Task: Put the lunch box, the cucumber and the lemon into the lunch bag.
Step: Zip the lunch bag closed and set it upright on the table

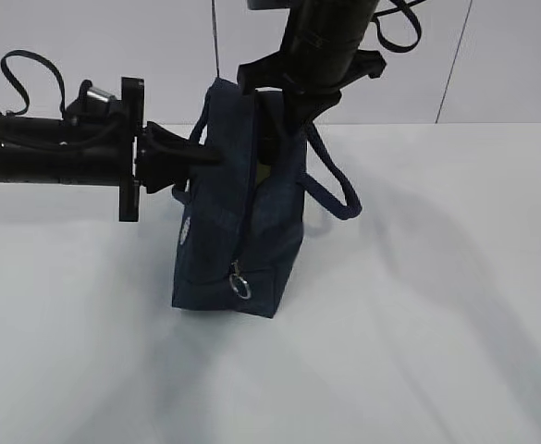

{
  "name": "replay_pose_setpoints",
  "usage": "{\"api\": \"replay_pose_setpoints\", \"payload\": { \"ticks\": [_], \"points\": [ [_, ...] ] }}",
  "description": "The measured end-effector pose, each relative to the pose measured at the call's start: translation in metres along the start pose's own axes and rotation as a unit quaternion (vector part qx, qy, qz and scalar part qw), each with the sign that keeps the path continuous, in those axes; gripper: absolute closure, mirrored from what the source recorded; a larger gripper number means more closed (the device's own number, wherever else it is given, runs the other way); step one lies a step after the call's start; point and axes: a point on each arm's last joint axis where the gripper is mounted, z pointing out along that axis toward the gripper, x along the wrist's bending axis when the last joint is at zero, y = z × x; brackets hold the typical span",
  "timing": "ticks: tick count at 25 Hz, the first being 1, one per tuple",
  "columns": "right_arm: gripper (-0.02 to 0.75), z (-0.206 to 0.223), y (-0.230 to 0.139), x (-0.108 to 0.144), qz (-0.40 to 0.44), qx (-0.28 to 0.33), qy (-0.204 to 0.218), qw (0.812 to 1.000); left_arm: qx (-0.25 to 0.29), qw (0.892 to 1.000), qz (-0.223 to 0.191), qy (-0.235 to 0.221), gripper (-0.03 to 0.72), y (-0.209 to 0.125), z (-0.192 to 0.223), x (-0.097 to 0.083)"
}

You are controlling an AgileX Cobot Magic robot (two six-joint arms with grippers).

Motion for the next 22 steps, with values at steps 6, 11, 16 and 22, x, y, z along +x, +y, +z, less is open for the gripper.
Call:
{"api": "replay_pose_setpoints", "payload": {
  "ticks": [6, 11, 16, 22],
  "points": [
    [0.734, 0.002, -0.001, 0.0, 0.008, 0.003, -0.002, 1.0, 0.002, 1.0, 0.0, -0.002, 0.694, -0.001, 0.003, 0.0],
    [0.735, 0.013, 0.0, -0.001, 0.011, 0.009, -0.003, 1.0, 0.009, 1.0, 0.009, 0.014, 0.693, -0.001, -0.001, 0.003],
    [0.734, 0.014, -0.001, 0.004, 0.018, 0.011, 0.02, 1.0, -0.007, 1.0, 0.012, 0.026, 0.693, 0.008, -0.015, 0.007],
    [0.679, 0.014, -0.001, 0.01, 0.027, 0.014, 0.037, 0.999, -0.015, 0.999, 0.013, 0.034, 0.666, 0.013, -0.023, 0.01]
  ]
}}
